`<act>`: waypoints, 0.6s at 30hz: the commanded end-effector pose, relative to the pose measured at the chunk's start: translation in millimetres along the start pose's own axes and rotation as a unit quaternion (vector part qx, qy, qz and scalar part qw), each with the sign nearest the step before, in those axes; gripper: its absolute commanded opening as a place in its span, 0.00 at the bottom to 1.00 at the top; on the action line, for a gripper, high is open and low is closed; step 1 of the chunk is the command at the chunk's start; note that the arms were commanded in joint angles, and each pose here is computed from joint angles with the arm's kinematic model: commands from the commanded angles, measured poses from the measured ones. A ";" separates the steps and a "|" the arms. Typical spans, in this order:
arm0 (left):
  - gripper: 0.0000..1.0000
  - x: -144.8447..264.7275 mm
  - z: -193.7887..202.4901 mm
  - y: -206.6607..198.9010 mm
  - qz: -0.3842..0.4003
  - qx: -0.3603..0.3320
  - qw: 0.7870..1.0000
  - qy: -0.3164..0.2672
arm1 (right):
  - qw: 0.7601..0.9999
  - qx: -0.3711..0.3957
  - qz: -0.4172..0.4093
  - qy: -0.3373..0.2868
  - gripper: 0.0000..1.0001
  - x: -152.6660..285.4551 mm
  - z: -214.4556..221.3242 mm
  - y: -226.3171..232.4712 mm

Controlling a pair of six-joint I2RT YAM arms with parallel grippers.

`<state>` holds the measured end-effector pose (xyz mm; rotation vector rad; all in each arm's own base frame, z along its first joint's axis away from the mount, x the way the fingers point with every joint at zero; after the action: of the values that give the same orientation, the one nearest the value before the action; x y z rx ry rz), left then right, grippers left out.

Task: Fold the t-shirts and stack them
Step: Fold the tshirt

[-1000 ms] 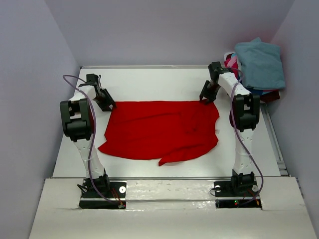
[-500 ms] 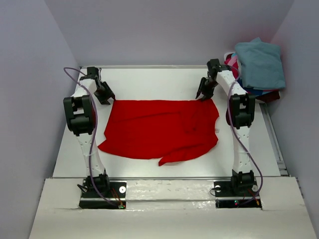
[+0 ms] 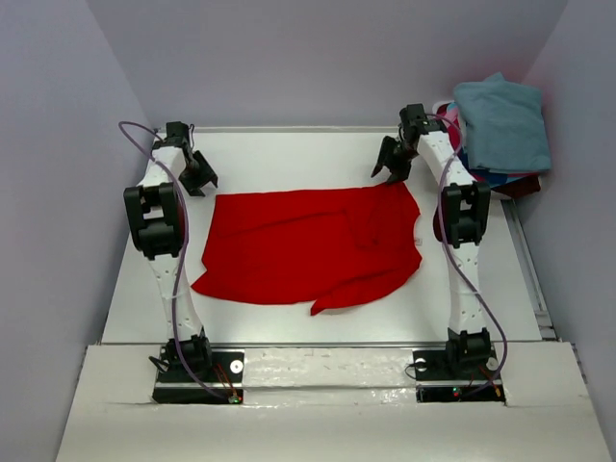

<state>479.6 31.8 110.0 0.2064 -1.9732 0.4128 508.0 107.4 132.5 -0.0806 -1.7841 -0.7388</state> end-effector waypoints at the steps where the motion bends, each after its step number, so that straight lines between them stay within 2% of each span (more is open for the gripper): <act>1: 0.57 52.5 -16.6 -10.2 -0.002 -0.014 0.998 -0.056 | 0.998 0.034 -0.034 -0.047 0.59 52.7 -2.0 25.8; 3: 0.58 76.7 -18.3 -18.0 0.001 -0.024 0.996 -0.084 | 0.997 0.034 -0.032 -0.058 0.59 63.6 4.3 22.4; 6: 0.59 96.0 -8.3 -32.0 0.020 -0.041 0.994 -0.096 | 0.998 0.027 -0.020 -0.052 0.60 68.8 13.6 15.2; 12: 0.59 107.8 22.1 -62.7 0.049 -0.086 0.992 -0.076 | 0.999 0.017 0.025 -0.045 0.60 71.5 28.7 1.6; 18: 0.59 88.7 54.6 -71.5 0.083 -0.101 0.991 -0.031 | 0.998 0.003 0.057 -0.030 0.57 62.9 43.5 -17.0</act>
<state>431.3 -46.8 202.2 -0.0205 -2.1519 0.3040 449.6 97.7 165.0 -0.1768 -1.7845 -0.6667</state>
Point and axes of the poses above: each gripper's point midway between its finger pads, its own x axis back along the fingers, its own y axis along the line the jaws close on, z = x × y, the point moved 8 cm from there along x, back along the fingers, and after that the axes turned 13 degrees about -x, right-handed, at the moved point
